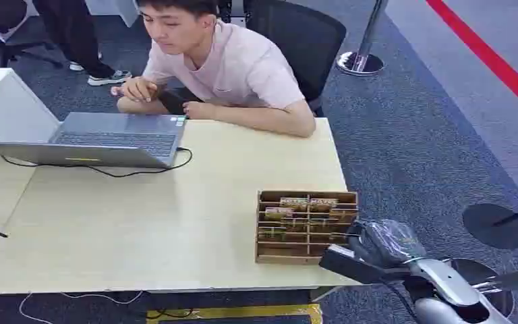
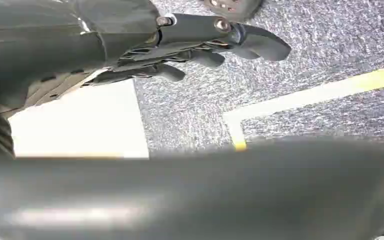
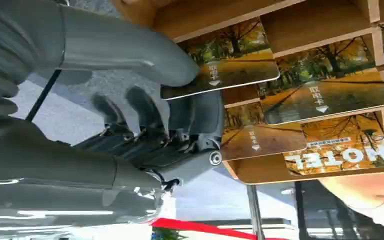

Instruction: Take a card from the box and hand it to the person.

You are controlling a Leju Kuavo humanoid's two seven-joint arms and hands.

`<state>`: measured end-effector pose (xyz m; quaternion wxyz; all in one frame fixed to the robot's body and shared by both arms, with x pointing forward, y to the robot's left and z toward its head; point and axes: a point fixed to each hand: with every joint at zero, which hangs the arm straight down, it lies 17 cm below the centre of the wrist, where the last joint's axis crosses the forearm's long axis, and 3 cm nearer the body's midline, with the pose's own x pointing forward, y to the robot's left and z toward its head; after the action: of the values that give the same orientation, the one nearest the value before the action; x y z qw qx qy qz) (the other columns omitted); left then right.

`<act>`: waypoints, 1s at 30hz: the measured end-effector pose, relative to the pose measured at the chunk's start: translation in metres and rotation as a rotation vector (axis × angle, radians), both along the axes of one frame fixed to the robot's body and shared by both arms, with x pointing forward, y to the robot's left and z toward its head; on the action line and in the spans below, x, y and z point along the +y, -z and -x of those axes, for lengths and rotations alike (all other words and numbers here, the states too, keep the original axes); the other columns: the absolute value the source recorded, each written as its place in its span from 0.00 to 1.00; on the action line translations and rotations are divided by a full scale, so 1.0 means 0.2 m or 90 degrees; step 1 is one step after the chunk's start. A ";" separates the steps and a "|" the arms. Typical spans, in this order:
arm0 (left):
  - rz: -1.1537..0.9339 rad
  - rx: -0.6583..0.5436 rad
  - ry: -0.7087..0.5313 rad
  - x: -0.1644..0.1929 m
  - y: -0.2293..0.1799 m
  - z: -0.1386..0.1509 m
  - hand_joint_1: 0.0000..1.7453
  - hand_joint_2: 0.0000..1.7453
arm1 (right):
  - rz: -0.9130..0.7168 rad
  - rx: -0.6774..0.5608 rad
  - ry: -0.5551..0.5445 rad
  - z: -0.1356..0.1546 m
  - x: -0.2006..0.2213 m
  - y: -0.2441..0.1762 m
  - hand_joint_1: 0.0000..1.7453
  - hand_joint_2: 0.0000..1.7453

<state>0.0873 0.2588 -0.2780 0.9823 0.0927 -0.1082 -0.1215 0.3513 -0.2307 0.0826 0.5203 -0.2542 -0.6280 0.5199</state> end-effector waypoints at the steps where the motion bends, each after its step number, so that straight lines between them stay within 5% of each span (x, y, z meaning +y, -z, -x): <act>1: -0.001 0.000 0.000 0.00 0.00 0.00 0.00 1.00 | 0.002 0.000 0.000 0.00 0.00 0.00 0.87 1.00; 9: -0.015 0.002 0.006 0.02 0.00 0.00 0.00 1.00 | 0.003 -0.008 -0.004 0.00 0.02 -0.02 0.87 1.00; 26: -0.021 -0.001 -0.006 0.04 0.00 0.00 0.00 1.00 | -0.081 -0.195 0.010 0.00 -0.03 -0.45 0.87 1.00; 30: -0.022 -0.002 -0.005 0.04 0.00 0.00 0.00 1.00 | -0.138 -0.299 0.004 0.05 -0.04 -0.67 0.87 1.00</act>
<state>0.0878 0.2661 -0.2778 0.9809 0.1101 -0.1071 -0.1192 0.3411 -0.2390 0.2176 0.3858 -0.3129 -0.7829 0.3747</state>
